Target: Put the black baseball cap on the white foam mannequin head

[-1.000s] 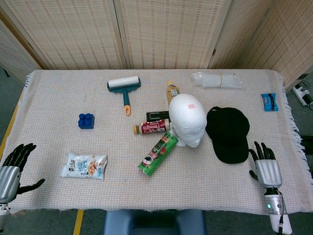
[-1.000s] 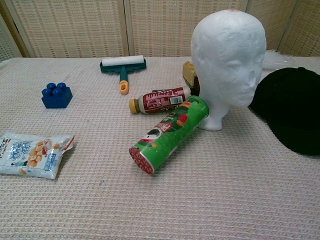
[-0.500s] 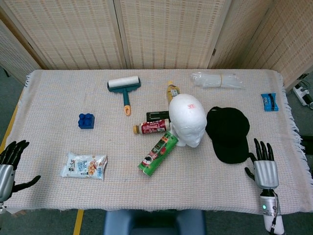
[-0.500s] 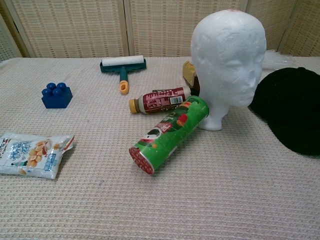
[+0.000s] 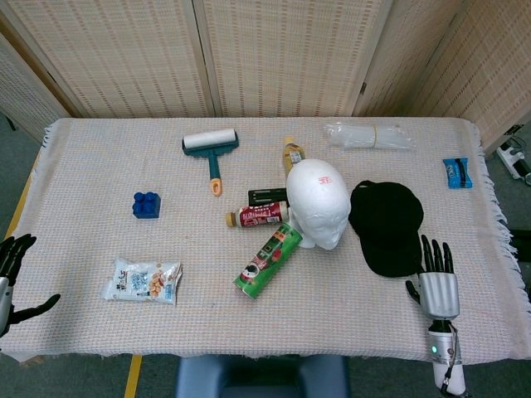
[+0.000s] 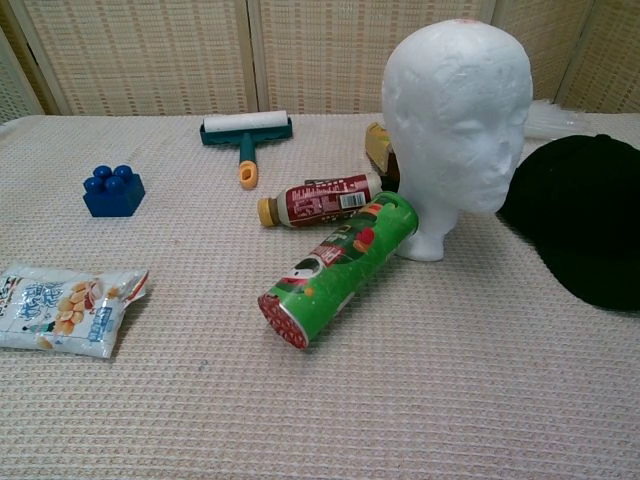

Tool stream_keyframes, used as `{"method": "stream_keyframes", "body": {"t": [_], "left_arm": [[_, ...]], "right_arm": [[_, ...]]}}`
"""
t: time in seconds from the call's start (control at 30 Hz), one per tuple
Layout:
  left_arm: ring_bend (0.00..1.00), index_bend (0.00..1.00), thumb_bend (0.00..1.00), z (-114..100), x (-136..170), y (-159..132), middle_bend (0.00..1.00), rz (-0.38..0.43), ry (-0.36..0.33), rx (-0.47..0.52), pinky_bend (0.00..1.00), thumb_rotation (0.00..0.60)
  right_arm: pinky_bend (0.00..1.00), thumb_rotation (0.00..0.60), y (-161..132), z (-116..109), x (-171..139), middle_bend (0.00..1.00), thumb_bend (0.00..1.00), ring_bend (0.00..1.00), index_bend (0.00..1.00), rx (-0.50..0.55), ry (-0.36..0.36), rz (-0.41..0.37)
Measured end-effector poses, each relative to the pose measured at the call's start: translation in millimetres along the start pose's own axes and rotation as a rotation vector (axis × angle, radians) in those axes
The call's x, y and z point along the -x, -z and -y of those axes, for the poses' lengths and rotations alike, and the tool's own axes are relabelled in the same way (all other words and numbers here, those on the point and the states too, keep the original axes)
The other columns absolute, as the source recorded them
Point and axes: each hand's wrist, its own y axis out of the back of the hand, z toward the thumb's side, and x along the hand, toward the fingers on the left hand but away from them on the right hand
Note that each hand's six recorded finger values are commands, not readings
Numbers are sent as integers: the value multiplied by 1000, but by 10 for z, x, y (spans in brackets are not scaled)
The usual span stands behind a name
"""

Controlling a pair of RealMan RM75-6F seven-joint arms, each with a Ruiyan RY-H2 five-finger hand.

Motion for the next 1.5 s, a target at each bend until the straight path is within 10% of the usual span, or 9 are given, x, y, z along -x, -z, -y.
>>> {"method": "stream_keyframes", "body": {"t": [1.5], "left_arm": [[56,148,78,-55,-35,35,132,-19,-39,-19,181,600]], "right_arm": [[0,600,-161,104,252,0,199,0,455,15,-14,35]]}}
